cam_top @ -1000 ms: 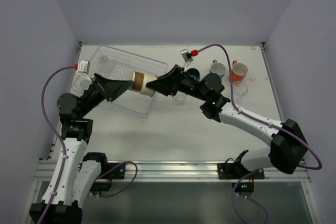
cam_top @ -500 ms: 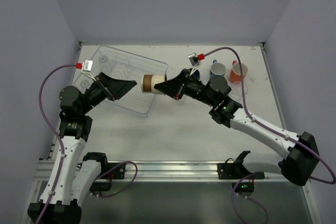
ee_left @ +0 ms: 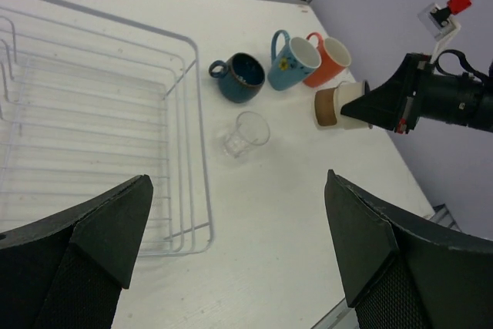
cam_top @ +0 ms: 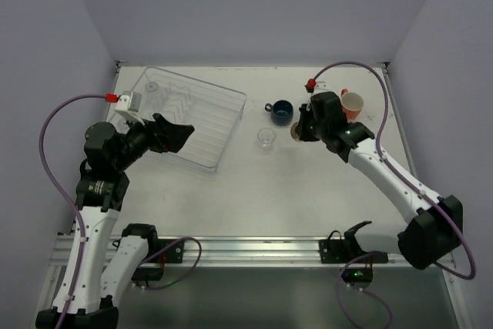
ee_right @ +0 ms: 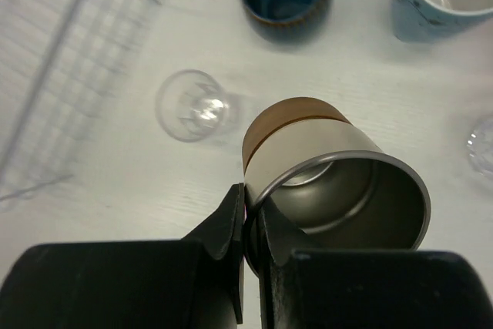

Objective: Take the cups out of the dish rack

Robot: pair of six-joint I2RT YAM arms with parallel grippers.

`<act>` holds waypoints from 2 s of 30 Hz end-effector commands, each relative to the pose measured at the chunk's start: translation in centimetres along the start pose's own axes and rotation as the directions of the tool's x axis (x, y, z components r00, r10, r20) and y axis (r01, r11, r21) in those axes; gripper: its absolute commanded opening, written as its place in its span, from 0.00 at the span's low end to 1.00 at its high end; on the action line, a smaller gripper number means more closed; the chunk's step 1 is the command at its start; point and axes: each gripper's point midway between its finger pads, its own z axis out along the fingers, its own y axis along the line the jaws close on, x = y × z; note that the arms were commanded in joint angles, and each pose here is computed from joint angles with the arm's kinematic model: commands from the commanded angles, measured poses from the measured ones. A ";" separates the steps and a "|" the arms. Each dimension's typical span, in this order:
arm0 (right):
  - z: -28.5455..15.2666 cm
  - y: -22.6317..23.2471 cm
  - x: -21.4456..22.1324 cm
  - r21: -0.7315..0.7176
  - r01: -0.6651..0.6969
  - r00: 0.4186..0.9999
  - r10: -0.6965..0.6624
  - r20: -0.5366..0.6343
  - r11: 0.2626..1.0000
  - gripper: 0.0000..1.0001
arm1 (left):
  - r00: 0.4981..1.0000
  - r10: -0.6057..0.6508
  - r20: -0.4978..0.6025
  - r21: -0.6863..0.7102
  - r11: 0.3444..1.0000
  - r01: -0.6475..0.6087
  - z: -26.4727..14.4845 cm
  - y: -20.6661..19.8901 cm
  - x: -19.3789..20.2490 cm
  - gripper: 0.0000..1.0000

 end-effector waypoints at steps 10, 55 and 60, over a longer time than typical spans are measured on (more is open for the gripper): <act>6.0 -7.5 3.3 0.318 0.216 0.948 -0.121 -0.294 0.923 0.00 | 0.980 0.196 -0.044 -0.187 0.962 -0.200 -0.9 2.6 1.7 1.00; 7.0 -1.6 -0.8 0.130 0.161 0.979 -0.142 -0.146 0.978 0.69 | 0.989 0.134 0.069 -0.363 0.926 -0.100 2.3 5.4 -2.8 1.00; 3.1 2.0 -3.8 -0.030 0.104 0.994 -0.103 0.028 0.994 0.82 | 0.980 0.148 0.132 -0.507 0.860 -0.061 3.7 8.4 -5.4 1.00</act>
